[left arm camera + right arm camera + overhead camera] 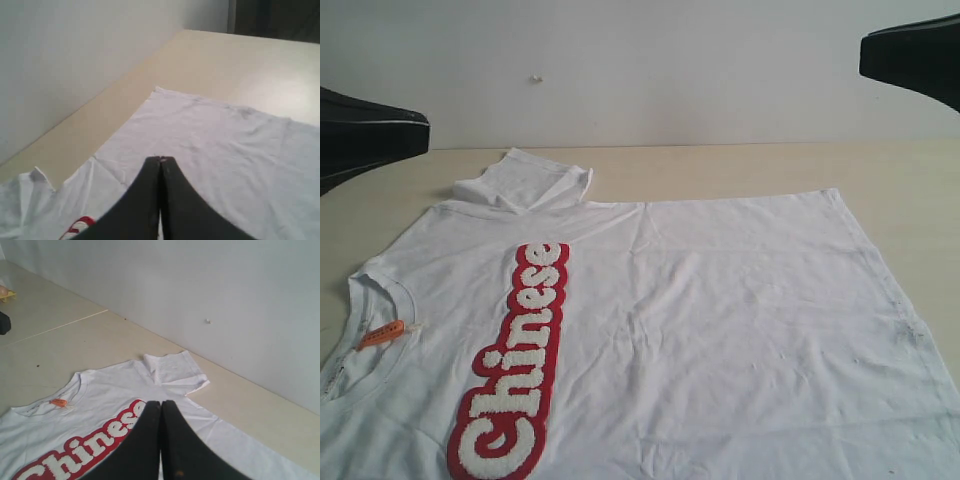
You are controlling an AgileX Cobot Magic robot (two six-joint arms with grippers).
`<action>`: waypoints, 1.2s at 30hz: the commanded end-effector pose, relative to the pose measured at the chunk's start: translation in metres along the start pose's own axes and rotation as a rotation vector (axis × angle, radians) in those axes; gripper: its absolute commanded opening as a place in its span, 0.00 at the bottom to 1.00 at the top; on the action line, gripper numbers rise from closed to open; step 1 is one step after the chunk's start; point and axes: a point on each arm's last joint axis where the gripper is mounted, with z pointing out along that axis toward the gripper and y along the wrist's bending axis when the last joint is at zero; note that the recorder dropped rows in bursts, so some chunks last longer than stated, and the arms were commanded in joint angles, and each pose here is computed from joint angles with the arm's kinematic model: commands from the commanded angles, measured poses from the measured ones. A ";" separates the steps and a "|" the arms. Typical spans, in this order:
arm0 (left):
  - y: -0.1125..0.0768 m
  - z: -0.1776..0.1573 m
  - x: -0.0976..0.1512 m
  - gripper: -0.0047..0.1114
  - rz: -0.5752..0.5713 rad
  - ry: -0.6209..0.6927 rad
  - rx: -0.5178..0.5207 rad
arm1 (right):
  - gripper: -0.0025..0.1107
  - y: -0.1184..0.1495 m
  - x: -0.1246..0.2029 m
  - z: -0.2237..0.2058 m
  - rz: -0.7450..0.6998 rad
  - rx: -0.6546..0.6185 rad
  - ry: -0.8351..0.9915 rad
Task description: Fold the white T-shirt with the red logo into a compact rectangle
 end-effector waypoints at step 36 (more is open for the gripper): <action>0.016 -0.005 0.108 0.04 0.407 0.262 -0.537 | 0.02 0.001 -0.003 0.000 -0.013 -0.009 -0.007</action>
